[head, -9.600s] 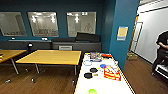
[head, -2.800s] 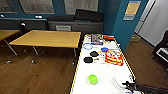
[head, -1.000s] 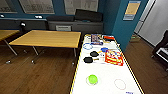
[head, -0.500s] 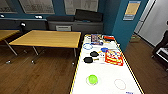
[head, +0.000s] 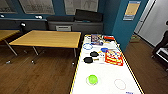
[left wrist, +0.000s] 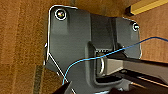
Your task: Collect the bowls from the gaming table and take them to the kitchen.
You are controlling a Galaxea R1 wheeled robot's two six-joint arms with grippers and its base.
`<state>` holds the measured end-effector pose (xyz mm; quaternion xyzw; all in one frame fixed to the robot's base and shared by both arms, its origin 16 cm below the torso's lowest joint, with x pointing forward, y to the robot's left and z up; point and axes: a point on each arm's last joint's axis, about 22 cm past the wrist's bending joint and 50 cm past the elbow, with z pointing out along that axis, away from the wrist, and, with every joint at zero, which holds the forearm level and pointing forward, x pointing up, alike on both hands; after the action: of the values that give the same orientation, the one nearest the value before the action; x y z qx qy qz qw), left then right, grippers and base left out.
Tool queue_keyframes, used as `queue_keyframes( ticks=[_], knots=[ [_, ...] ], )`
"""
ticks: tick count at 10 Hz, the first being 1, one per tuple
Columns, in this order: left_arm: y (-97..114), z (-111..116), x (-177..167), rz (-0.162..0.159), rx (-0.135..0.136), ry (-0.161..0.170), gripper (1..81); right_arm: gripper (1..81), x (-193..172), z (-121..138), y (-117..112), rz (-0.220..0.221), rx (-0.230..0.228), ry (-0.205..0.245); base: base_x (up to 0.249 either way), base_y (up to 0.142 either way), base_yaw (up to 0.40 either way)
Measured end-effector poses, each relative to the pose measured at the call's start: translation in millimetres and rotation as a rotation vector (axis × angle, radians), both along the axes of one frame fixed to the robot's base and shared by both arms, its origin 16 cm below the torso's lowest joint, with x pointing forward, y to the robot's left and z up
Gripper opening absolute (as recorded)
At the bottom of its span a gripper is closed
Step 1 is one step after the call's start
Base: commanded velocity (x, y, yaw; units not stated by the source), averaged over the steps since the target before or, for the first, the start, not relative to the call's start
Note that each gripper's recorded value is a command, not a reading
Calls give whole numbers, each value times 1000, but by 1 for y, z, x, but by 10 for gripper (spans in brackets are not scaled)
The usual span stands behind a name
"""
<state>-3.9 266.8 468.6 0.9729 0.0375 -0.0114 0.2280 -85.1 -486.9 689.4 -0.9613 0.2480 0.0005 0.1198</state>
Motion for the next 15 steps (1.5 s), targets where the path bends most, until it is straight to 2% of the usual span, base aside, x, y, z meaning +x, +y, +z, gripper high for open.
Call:
queue_keyframes(
  ticks=[2, 3, 5, 8, 10, 12, 14, 15],
  knots=[
    [36, 26, 13, 14, -8, -27, 811, 10, -35, -22, 39, -17, 23, -12, 0, 0, 0],
    [49, 40, 21, 24, -17, -43, 811, 10, -41, -32, 42, -19, 7, -30, 0, 0, 0],
    [61, 72, 35, 43, -52, -65, 811, 10, -47, -48, 40, -8, -29, -67, 0, 0, 0],
    [69, 121, 70, 64, -108, -112, 811, 10, -54, -65, 71, -11, 0, -88, 0, 0, 0],
    [66, 154, 96, 74, -152, -142, 811, 10, -55, -77, 103, -12, 40, -104, 0, 0, 0],
    [51, 180, 148, 109, -209, -193, 811, 10, -42, -89, 130, -16, 79, -131, 0, 0, 0],
    [41, 198, 220, 142, -249, -270, 811, 10, -30, -95, 132, -9, 81, -150, 0, 0, 0],
    [40, 207, 248, 146, -256, -289, 811, 10, -27, -96, 133, -4, 84, -155, 0, 0, 0]
  ],
)
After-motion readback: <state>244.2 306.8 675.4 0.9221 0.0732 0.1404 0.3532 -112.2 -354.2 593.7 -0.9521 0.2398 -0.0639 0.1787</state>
